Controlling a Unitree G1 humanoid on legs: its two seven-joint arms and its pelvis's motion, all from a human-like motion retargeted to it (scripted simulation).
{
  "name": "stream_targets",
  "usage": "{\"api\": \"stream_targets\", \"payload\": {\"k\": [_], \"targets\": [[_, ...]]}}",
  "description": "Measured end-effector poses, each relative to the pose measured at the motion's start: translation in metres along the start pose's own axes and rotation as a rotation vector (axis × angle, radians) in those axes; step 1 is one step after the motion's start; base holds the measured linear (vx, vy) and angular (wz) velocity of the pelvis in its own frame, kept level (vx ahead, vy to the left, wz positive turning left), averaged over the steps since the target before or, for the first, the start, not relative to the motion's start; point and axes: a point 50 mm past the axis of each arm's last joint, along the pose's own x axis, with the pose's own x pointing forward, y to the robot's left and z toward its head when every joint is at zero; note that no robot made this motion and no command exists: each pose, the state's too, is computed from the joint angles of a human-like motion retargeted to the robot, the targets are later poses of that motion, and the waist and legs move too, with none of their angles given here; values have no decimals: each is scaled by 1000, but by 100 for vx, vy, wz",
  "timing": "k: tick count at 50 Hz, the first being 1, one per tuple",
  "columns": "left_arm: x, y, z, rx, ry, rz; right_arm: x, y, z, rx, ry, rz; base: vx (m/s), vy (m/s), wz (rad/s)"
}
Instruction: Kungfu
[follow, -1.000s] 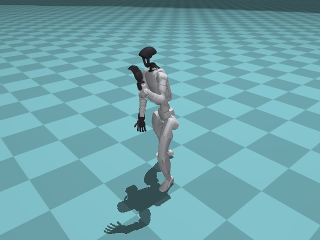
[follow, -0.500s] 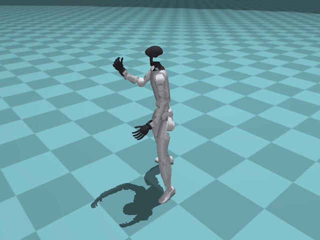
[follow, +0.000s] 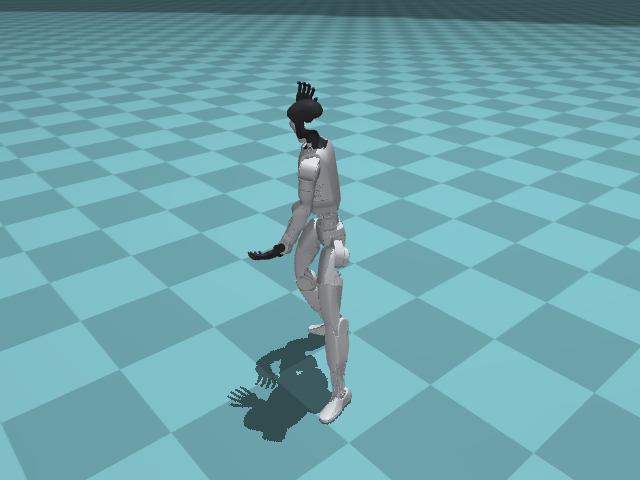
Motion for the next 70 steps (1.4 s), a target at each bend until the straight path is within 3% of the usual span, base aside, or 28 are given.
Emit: {"api": "stream_targets", "payload": {"k": [40, 57, 63, 70], "targets": [[-28, 33, -13, 68, 57, 114, 1, -6, 1, 52, 65, 81, 1, 3, -3], [-68, 73, -10, 134, 51, 230, -23, 1, -58, 342, 259, -16, -13, 19, -138], [-89, 92, -5, 350, 184, 274, -38, 5, -81, 365, 375, 38, -14, 14, -103], [-111, 115, 8, 904, 453, 343, -53, 6, -98, 306, 487, 172, -10, -10, -59]]}}
